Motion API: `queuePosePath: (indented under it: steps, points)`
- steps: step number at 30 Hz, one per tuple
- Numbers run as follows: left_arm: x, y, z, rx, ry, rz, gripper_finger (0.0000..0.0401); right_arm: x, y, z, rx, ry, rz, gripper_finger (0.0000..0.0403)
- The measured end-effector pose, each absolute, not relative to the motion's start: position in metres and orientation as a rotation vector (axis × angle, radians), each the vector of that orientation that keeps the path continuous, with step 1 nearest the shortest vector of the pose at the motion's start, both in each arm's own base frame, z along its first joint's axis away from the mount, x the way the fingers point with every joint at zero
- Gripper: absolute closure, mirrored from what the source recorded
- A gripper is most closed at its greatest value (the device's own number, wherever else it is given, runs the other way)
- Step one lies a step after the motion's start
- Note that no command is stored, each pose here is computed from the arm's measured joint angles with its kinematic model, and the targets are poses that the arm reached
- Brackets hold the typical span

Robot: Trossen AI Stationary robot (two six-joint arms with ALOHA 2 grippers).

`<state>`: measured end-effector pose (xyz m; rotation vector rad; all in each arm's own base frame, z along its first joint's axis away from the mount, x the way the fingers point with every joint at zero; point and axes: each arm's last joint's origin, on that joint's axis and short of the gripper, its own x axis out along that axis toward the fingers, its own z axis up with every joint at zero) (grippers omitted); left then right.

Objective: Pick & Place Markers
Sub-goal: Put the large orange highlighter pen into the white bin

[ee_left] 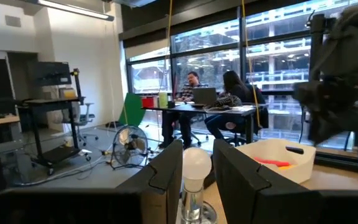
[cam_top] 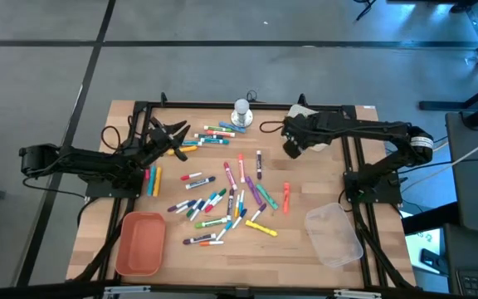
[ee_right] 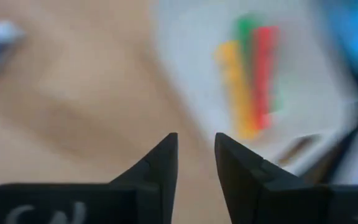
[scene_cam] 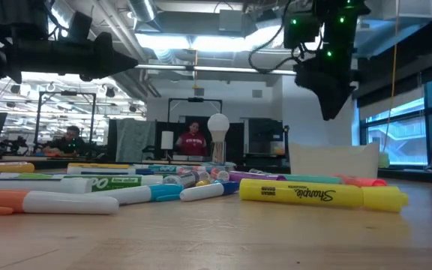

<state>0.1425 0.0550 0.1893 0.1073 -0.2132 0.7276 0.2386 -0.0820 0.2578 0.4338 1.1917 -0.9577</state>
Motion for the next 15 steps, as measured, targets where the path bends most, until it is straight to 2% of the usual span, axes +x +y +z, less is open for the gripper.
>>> queuePosePath:
  steps: [9,15]
  points:
    - [0.144,0.055,0.184,0.096,-0.164,0.723,0.0315,0.256,-0.013,0.228,0.698,1.075,-0.820,0.0293]
    - [0.144,0.055,0.184,0.098,-0.166,0.693,0.0315,0.262,0.009,0.198,0.888,0.986,-0.672,0.0293]
